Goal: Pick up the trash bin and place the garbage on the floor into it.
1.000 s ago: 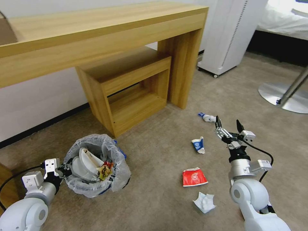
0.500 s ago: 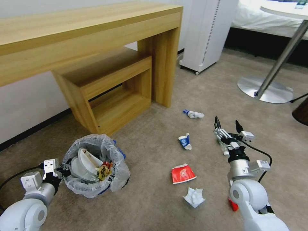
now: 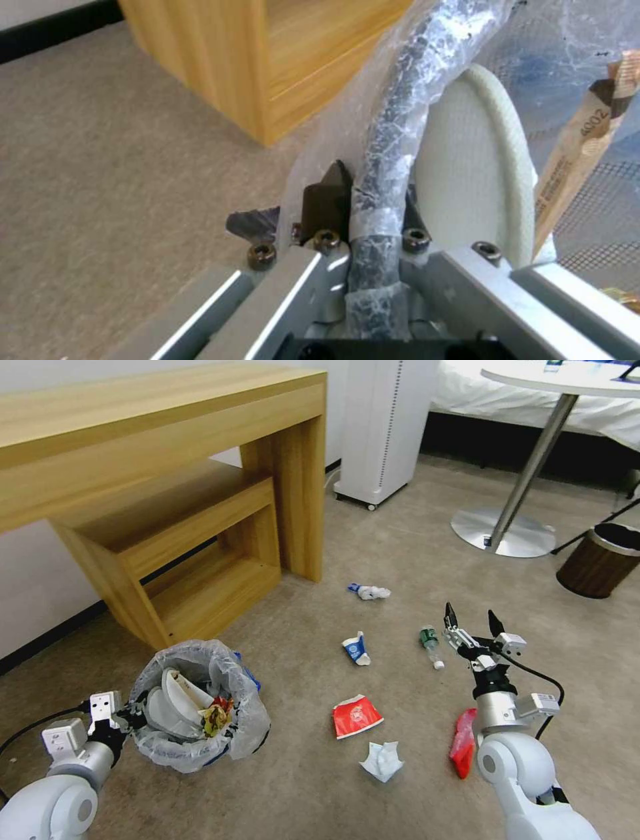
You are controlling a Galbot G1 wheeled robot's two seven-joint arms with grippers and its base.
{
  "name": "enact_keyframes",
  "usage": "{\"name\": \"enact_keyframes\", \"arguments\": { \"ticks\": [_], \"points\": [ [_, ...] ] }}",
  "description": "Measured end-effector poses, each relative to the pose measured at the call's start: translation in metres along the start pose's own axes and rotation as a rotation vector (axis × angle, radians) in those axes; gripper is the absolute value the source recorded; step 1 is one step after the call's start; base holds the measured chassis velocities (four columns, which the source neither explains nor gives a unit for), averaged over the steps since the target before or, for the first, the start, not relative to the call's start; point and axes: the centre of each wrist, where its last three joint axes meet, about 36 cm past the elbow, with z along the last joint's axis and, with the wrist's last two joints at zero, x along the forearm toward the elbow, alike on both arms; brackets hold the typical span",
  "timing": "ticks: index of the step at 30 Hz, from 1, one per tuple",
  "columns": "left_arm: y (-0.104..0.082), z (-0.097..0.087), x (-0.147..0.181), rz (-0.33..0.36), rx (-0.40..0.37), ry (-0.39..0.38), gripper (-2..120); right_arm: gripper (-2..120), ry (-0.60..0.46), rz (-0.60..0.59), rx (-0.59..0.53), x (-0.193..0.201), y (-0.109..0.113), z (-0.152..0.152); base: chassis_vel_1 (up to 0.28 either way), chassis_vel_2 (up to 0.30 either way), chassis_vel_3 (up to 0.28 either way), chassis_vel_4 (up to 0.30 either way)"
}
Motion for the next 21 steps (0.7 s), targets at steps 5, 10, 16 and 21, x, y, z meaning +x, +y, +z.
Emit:
{"name": "enact_keyframes", "arguments": {
  "ticks": [5, 10, 16, 21],
  "points": [
    [0.0006, -0.0007, 0.0008, -0.002, 0.0, -0.002, 0, 100, 0.0, -0.003, 0.0, 0.001, 0.0002, 0.0009, -0.053, -0.054, -0.042, -0.047],
    [0.0017, -0.0014, 0.0016, -0.006, 0.0, -0.001, 0, 100, -0.001, -0.006, -0.001, 0.0017, -0.0001, 0.0011, 0.0, 0.0, 0.0, 0.0],
    [0.0022, -0.0017, 0.0011, -0.008, 0.0, 0.001, 0, 100, -0.006, -0.007, -0.003, 0.0037, -0.0011, 0.0019, 0.0, 0.0, 0.0, 0.0],
    [0.0028, -0.0014, -0.0003, -0.009, 0.001, 0.003, 0, 100, -0.011, -0.007, -0.006, 0.0047, -0.0019, 0.0022, 0.0, 0.0, 0.0, 0.0]
  ]
}}
